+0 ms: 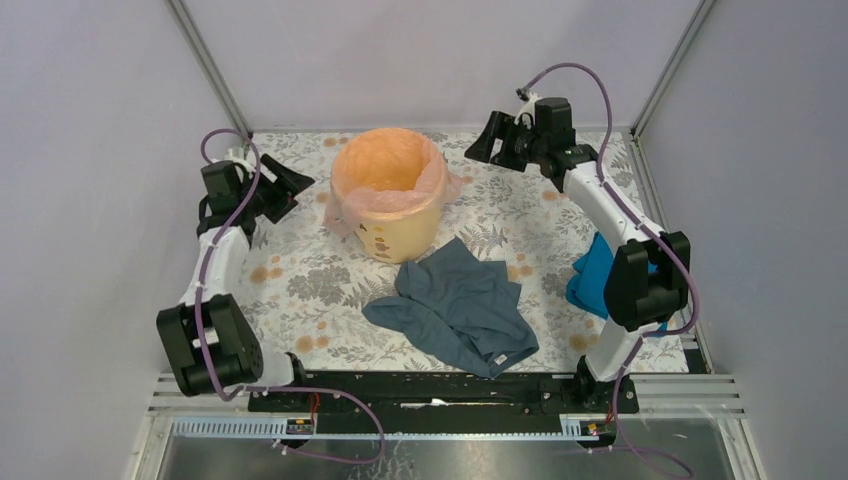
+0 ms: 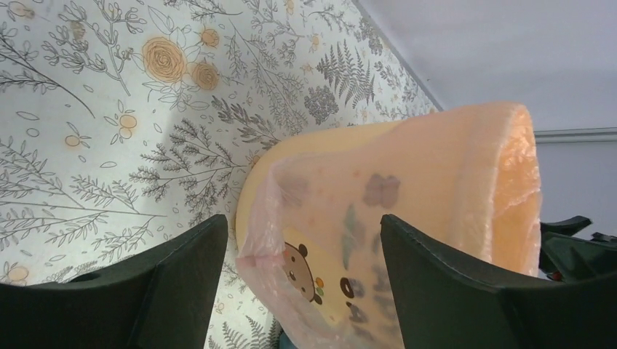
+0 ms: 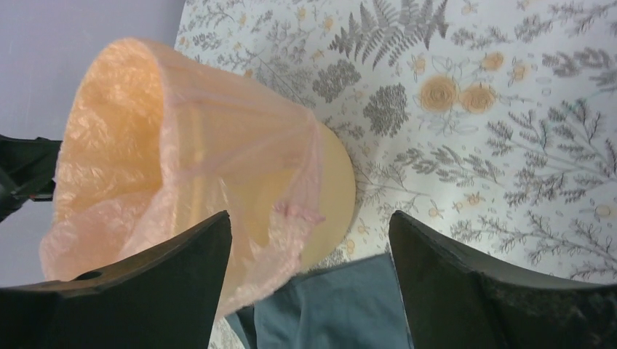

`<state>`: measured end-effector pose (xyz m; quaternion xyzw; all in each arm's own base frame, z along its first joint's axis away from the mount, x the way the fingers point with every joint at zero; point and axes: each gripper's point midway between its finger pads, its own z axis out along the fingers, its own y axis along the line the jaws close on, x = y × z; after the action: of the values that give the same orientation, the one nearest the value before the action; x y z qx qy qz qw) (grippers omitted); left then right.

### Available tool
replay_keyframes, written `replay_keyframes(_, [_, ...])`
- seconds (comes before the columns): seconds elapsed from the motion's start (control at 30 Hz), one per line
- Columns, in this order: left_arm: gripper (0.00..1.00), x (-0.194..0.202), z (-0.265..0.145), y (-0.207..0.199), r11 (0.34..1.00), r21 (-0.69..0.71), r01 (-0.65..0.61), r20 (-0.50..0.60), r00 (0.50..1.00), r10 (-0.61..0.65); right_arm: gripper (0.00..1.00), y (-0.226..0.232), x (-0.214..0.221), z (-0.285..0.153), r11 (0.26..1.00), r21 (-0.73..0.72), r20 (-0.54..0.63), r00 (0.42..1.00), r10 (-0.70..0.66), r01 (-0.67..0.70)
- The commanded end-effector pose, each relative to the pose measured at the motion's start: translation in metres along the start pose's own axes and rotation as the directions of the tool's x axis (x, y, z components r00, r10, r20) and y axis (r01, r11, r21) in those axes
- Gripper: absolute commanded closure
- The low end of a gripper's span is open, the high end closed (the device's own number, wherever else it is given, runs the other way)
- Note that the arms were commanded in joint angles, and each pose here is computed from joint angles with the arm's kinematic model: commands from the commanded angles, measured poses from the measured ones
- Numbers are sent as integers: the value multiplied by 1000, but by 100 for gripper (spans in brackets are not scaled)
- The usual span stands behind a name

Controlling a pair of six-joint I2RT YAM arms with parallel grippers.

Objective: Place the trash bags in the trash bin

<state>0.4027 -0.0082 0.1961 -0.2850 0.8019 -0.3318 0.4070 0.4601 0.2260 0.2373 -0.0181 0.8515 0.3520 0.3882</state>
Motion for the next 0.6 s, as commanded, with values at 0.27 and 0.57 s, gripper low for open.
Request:
replay_keyframes(0.27, [15,74,-11,13,981,146,126,-144,984,-105,21,28,51,19,914,-311,-140,964,225,-259])
replay_keyframes(0.57, [37,104,25,9,971,164,174,-203,969,-140,57,4,85,45,895,-282,-199,933,298,-346])
